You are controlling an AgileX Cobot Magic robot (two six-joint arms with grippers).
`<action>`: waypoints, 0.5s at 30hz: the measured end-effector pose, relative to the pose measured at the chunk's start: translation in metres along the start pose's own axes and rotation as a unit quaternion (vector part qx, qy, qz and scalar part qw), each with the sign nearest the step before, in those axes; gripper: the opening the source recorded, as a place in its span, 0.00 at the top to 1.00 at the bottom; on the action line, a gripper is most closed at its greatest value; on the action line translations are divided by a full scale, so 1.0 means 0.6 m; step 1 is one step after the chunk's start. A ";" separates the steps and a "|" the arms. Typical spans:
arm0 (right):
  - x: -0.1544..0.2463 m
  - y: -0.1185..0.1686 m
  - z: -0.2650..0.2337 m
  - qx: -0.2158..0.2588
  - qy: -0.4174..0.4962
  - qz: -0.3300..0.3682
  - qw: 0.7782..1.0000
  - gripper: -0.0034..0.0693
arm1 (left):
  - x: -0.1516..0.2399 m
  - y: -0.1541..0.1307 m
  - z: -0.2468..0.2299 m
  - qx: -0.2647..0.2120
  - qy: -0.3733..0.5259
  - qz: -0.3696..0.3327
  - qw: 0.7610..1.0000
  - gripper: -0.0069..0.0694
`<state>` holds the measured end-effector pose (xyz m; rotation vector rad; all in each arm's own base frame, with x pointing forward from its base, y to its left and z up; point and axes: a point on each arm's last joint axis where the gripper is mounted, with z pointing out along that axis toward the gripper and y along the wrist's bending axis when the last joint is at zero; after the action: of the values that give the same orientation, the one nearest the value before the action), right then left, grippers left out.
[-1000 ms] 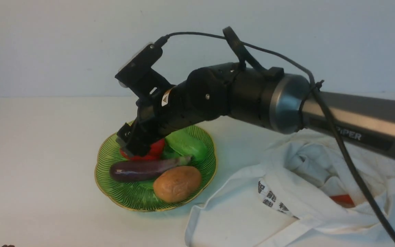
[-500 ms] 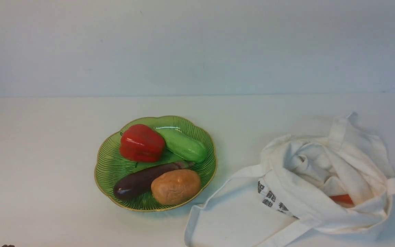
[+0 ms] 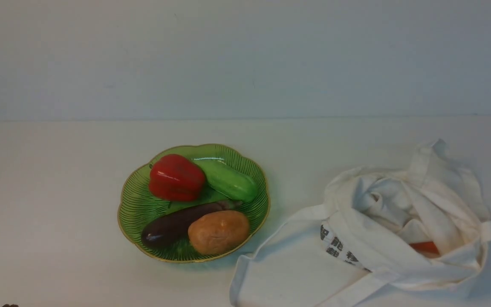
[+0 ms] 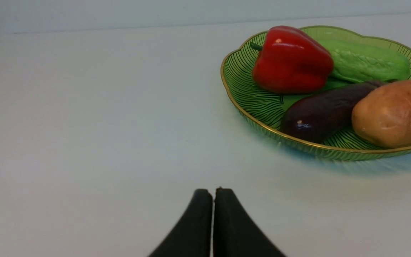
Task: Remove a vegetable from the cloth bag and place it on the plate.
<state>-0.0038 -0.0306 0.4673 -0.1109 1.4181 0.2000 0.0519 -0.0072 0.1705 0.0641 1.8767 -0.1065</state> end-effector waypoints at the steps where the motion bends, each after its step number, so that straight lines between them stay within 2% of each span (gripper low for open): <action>1: 0.015 -0.006 -0.022 -0.001 -0.017 0.004 1.000 0.97 | 0.000 0.000 0.000 0.000 0.000 0.000 1.000 0.92; 7: 0.105 -0.014 -0.062 -0.012 -0.046 0.032 0.998 0.97 | 0.000 0.000 0.000 0.000 0.000 0.000 1.000 0.92; 15: 0.150 0.007 -0.040 -0.062 -0.013 0.088 0.994 0.97 | 0.000 0.000 0.000 0.000 0.000 0.000 1.000 0.92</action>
<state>-0.0154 -0.0245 0.3750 -0.0848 1.3893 0.4346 0.0519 -0.0072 0.1705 0.0641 1.8767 -0.1065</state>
